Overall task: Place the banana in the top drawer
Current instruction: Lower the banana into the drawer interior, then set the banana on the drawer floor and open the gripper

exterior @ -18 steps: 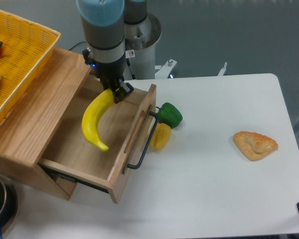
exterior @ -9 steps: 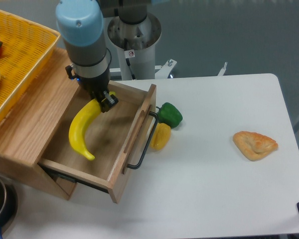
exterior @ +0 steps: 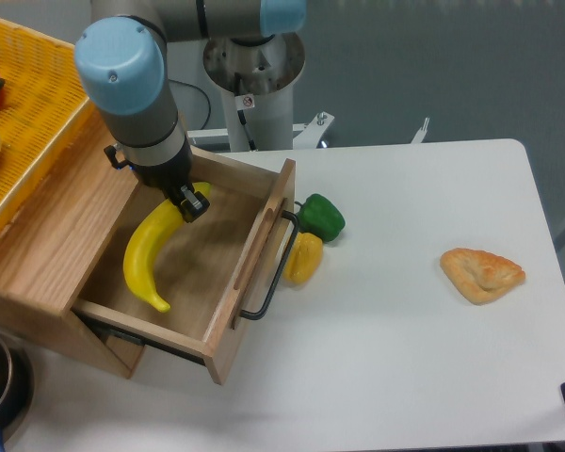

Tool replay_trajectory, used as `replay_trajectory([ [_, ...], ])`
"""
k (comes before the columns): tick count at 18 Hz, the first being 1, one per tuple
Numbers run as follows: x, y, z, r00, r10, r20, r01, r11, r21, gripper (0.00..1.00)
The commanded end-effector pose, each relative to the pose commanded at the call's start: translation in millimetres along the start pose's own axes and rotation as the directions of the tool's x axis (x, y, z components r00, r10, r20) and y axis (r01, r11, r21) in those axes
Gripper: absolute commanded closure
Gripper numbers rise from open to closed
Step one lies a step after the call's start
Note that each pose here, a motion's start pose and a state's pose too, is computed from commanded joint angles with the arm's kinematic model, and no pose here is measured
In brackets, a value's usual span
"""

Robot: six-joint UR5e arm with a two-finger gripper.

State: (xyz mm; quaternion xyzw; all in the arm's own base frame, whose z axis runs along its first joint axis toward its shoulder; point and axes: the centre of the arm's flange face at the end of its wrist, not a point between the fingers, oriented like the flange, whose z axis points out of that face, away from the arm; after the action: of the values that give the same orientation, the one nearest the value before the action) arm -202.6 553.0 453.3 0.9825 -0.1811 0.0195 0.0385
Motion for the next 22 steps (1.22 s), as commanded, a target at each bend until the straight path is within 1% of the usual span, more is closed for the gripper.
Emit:
replay_trajectory([
  [3, 3, -4, 4, 1.0, 0.009, 0.01, -0.009, 1.0, 0.002, 0.73],
  [8, 2, -5, 9, 1.0, 0.009, 0.004, -0.009, 1.0, -0.002, 0.73],
  [15, 1, -6, 6, 1.0, 0.02, 0.008, -0.02, 1.0, 0.003, 0.73],
  [22, -11, -2, 7, 1.0, 0.005, 0.026, -0.006, 1.0, 0.016, 0.73],
])
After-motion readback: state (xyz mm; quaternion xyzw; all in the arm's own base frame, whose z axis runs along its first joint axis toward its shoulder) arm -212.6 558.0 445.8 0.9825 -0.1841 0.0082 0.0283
